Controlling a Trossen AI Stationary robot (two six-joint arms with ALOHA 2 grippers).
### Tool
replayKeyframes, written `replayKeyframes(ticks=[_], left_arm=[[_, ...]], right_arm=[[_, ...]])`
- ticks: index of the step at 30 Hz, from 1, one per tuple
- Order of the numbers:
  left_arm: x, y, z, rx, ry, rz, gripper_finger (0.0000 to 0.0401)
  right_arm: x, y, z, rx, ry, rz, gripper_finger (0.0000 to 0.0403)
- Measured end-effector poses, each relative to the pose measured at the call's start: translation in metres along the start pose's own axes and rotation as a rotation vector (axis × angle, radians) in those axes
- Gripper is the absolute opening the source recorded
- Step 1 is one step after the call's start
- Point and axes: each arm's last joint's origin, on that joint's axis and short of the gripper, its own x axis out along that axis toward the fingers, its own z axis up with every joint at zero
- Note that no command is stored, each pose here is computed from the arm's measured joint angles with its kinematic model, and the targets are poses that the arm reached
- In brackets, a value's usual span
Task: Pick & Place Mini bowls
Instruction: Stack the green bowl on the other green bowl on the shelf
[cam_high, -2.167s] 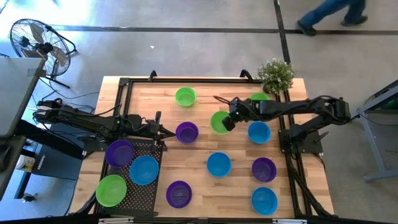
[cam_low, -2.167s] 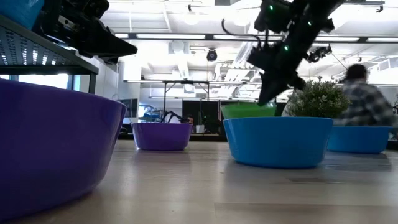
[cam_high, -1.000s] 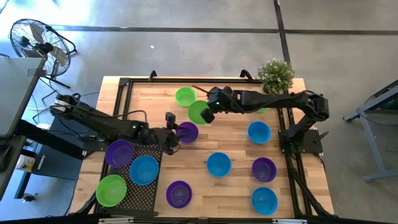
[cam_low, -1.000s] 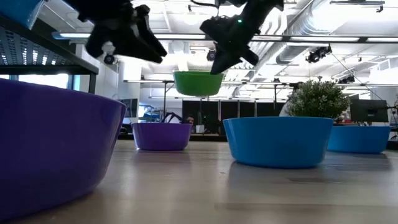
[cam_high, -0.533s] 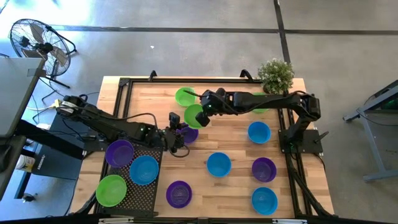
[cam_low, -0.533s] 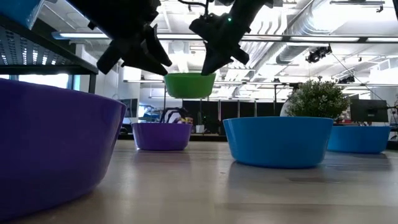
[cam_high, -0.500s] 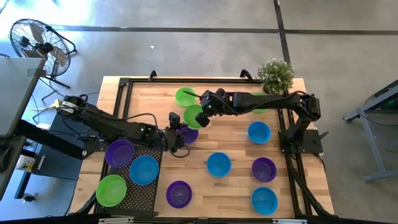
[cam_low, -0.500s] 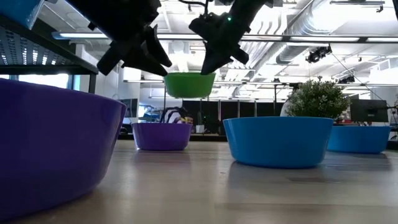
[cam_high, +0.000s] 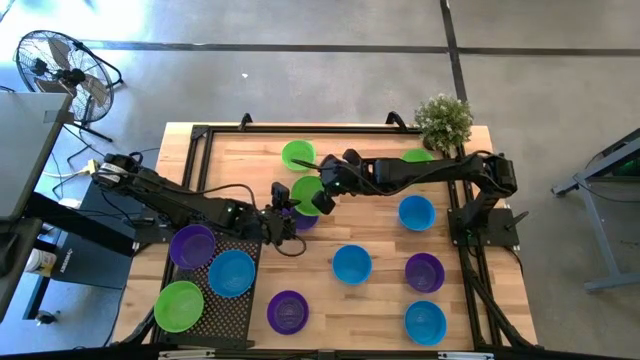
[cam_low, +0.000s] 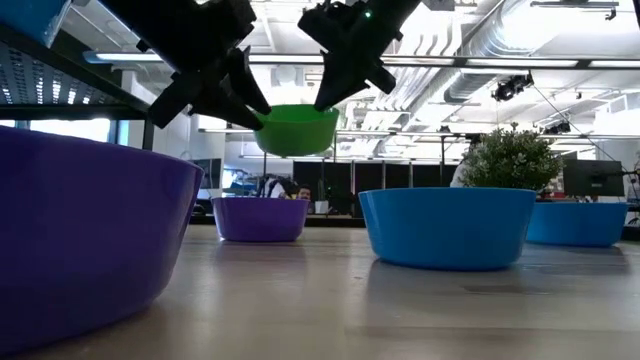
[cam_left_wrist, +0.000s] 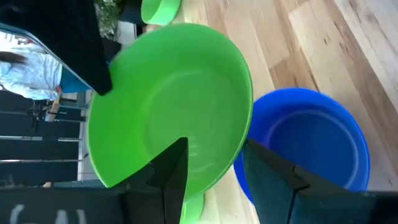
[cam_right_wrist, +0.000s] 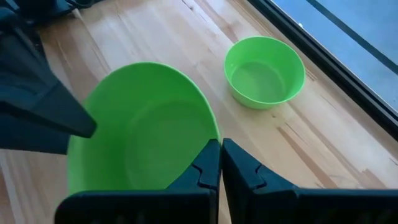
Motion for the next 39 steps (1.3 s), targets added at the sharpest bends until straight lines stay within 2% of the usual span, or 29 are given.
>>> replayKeyframes(ticks=[19, 23, 30, 33, 36, 39], left_arm=[[0.000, -0.001, -0.003, 0.018, 0.041, 0.013, 0.0144], [0.000, -0.002, -0.005, 0.031, 0.051, 0.003, 0.0114], [0.000, -0.004, -0.008, 0.071, 0.066, -0.028, 0.0017], [0.000, -0.005, -0.008, 0.077, 0.061, -0.045, 0.0009], [0.000, -0.005, -0.009, 0.057, 0.074, -0.039, 0.0004], [0.000, -0.005, -0.009, 0.059, 0.081, -0.035, 0.0003]], right_arm=[[-0.011, 0.004, 0.016, -0.011, -0.035, 0.055, 0.0001], [-0.011, 0.004, 0.016, -0.009, -0.039, 0.068, 0.0001], [-0.012, 0.006, 0.020, -0.019, -0.067, 0.100, 0.0001], [-0.013, 0.007, 0.021, -0.054, -0.077, 0.109, 0.0005], [-0.015, 0.012, 0.019, -0.098, -0.082, 0.117, 0.0034], [-0.021, 0.018, 0.017, -0.144, -0.100, 0.119, 0.0080]])
